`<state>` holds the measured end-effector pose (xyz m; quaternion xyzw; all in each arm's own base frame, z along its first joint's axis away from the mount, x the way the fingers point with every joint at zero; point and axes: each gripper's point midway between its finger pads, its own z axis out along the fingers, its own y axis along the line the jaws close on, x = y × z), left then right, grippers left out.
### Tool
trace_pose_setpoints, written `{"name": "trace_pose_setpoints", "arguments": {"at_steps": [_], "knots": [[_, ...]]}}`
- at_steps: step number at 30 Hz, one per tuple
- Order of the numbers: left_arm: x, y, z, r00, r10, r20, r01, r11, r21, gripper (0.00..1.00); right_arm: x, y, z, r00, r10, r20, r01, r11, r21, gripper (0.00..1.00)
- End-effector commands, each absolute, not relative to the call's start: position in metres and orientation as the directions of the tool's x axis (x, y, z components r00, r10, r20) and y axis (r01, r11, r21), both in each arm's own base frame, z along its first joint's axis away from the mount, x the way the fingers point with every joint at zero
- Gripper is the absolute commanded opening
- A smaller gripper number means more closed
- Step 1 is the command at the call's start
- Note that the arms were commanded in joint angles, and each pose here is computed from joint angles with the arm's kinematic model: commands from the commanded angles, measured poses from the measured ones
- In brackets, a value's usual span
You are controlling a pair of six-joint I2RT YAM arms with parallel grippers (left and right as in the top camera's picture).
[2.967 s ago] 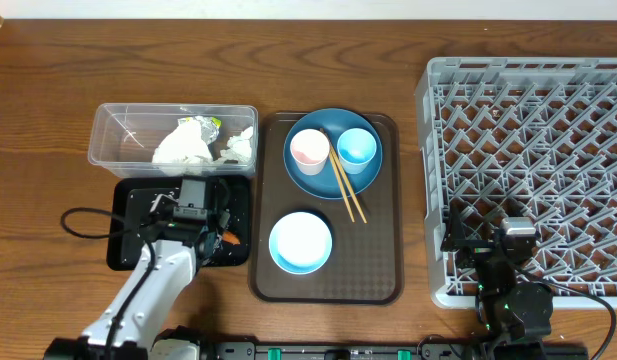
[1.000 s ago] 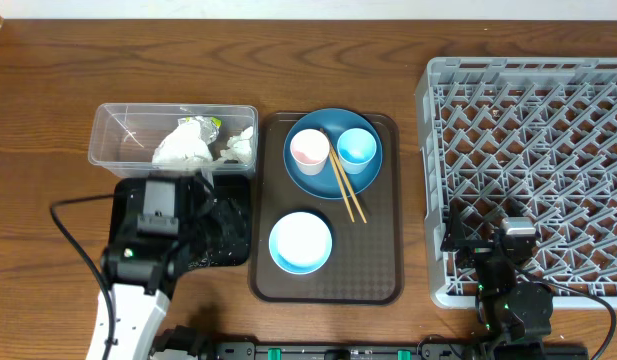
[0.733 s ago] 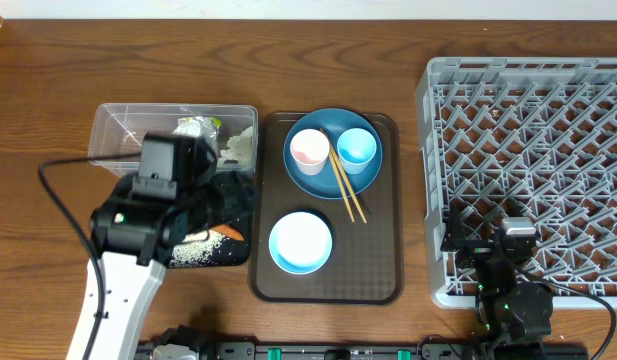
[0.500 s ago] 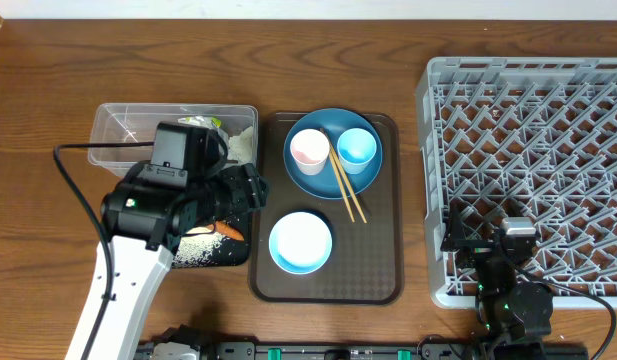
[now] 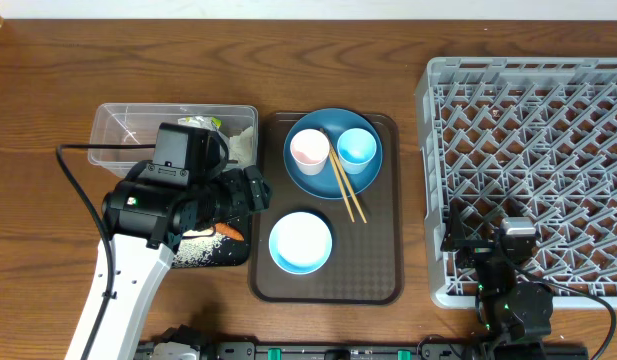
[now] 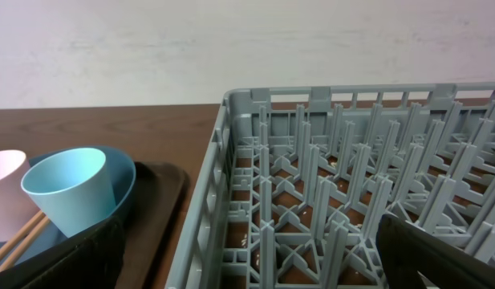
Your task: Sort waste into correct bins and load items into the dishwasher rack
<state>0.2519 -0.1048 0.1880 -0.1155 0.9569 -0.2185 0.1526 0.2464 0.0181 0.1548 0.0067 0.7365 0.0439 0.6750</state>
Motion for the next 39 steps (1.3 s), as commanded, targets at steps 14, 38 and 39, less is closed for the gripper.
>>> {"name": "trace_pose_setpoints", "arguments": {"at_steps": [14,38,39], "knots": [[0.239,-0.103,0.185,-0.941,-0.277,-0.195,-0.171,0.886,-0.432,0.93,0.246,0.019,0.153,-0.093,0.062,-0.994,-0.052,0.996,0.067,0.99],[0.236,-0.102,0.183,-0.944,-0.277,-0.179,-0.179,0.887,-0.425,0.98,0.243,0.042,0.153,-0.107,0.072,-0.992,-0.182,0.979,0.091,0.99],[0.234,-0.102,0.182,-0.945,-0.276,-0.175,-0.181,0.888,-0.424,0.98,0.243,0.043,0.153,-0.115,0.117,-0.986,-0.182,0.974,0.137,0.99]]}}
